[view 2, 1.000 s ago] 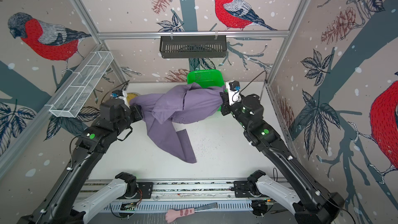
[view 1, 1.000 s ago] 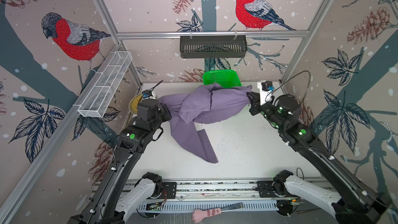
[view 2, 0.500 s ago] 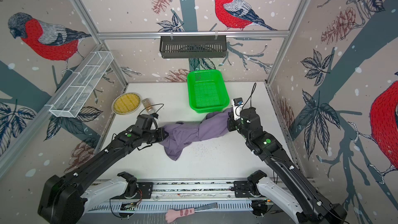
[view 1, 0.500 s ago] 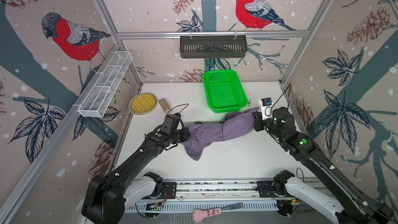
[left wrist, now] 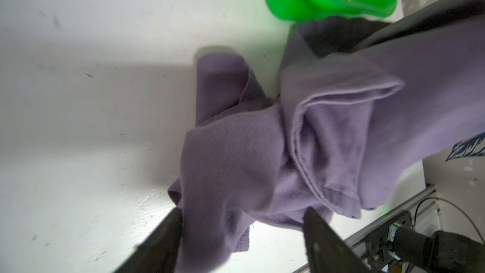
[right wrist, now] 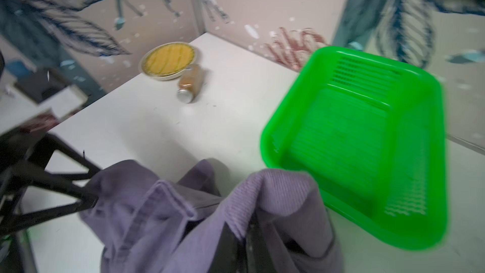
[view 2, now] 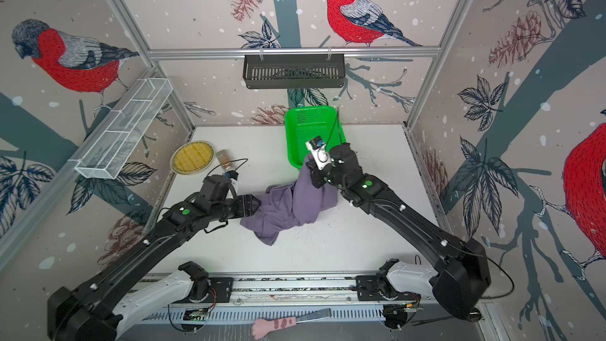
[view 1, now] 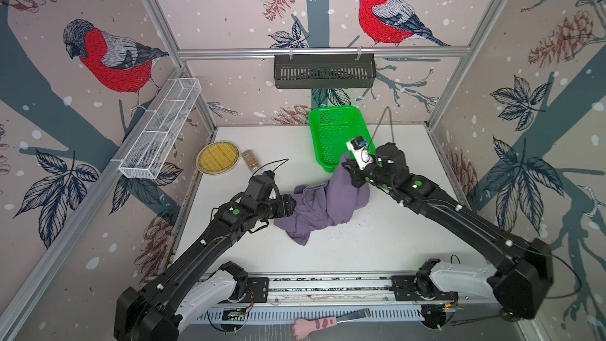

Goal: Fold and stack the trousers
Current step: Flatten out the trousers at the center of the table.

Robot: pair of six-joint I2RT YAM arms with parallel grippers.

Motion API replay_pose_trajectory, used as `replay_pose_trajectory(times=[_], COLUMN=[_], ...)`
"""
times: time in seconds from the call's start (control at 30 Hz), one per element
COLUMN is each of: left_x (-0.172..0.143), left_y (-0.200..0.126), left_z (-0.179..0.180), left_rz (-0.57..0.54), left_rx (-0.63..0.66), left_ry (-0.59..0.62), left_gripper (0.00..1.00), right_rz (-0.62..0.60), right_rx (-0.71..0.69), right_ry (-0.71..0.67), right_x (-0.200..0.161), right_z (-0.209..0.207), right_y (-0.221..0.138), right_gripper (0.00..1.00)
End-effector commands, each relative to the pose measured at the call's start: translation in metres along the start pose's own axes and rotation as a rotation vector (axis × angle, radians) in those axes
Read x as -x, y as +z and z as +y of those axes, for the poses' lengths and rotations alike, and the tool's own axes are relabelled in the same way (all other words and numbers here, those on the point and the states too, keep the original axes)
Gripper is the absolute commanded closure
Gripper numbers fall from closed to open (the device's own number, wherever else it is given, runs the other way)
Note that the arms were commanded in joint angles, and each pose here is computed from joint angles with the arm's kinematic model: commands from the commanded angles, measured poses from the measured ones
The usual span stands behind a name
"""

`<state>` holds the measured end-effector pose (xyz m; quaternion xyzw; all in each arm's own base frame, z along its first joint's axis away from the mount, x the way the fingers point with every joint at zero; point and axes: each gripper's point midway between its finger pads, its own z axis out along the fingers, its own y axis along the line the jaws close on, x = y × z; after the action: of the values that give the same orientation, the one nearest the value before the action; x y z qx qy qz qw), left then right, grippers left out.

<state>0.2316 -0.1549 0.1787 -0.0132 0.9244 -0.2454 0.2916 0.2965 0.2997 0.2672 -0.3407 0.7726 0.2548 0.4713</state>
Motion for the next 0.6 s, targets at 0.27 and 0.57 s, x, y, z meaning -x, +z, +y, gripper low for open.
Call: replay_pose_trajectory(times=[0.27,0.57], left_x=[0.031,0.028], left_y=[-0.056,0.003], left_z=[0.034,0.026], left_rz=[-0.185,-0.121], left_rx=[0.206,0.041], left_ry=[0.053,-0.002], left_gripper=[0.05,0.06], right_rz=[0.097,0.081], right_rx=[0.47,0.283], right_ry=[-0.152,-0.064], right_x=[-0.011,-0.036], right_z=[0.127,0.053], right_y=[0.097,0.021], right_gripper=[0.75,0.31])
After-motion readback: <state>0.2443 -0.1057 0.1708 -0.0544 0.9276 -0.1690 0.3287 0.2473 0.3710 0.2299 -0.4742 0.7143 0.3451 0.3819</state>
